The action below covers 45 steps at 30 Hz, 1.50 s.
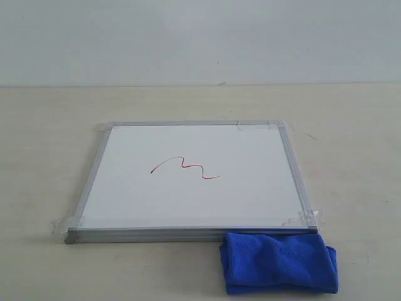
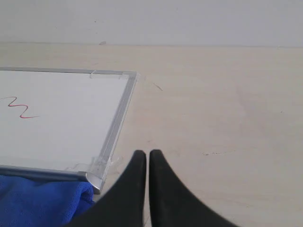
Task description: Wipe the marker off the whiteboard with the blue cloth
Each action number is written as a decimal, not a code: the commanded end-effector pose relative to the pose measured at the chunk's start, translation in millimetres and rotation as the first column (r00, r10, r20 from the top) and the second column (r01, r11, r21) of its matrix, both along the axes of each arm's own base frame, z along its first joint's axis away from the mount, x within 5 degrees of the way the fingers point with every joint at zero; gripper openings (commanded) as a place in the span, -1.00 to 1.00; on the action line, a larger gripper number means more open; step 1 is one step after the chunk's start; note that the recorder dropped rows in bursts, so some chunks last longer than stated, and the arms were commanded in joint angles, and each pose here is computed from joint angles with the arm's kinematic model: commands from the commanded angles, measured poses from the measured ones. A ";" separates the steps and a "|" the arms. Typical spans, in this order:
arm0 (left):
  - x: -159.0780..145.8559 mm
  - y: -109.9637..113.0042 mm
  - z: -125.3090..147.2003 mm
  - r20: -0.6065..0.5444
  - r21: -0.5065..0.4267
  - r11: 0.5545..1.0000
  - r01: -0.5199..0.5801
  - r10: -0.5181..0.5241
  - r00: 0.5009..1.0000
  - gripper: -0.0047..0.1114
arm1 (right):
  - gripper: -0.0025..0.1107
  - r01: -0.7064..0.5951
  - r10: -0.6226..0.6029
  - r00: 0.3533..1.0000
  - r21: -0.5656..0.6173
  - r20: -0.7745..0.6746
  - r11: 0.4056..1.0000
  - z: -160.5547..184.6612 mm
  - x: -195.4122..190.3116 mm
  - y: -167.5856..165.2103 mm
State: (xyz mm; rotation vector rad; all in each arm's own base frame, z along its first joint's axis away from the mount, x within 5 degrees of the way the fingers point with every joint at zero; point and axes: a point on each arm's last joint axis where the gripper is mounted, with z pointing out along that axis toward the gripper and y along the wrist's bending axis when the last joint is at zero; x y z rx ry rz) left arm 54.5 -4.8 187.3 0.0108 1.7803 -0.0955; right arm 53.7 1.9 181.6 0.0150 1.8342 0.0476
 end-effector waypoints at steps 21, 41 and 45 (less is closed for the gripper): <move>-0.1 0.2 -0.5 0.005 0.004 1.000 -0.003 0.003 1.000 -0.84 | -0.96 0.007 -0.007 1.000 0.000 0.008 1.000 0.7 -0.2 -0.4; -0.1 0.2 -0.5 0.005 0.004 1.000 -0.003 0.003 1.000 -0.84 | -0.96 0.022 -0.023 0.913 0.009 0.406 1.000 37.7 1.7 -1.8; -0.1 0.2 -0.5 0.005 0.004 1.000 -0.003 0.003 1.000 -0.84 | -0.96 0.018 -0.029 0.904 0.031 0.426 0.999 44.9 0.4 -1.9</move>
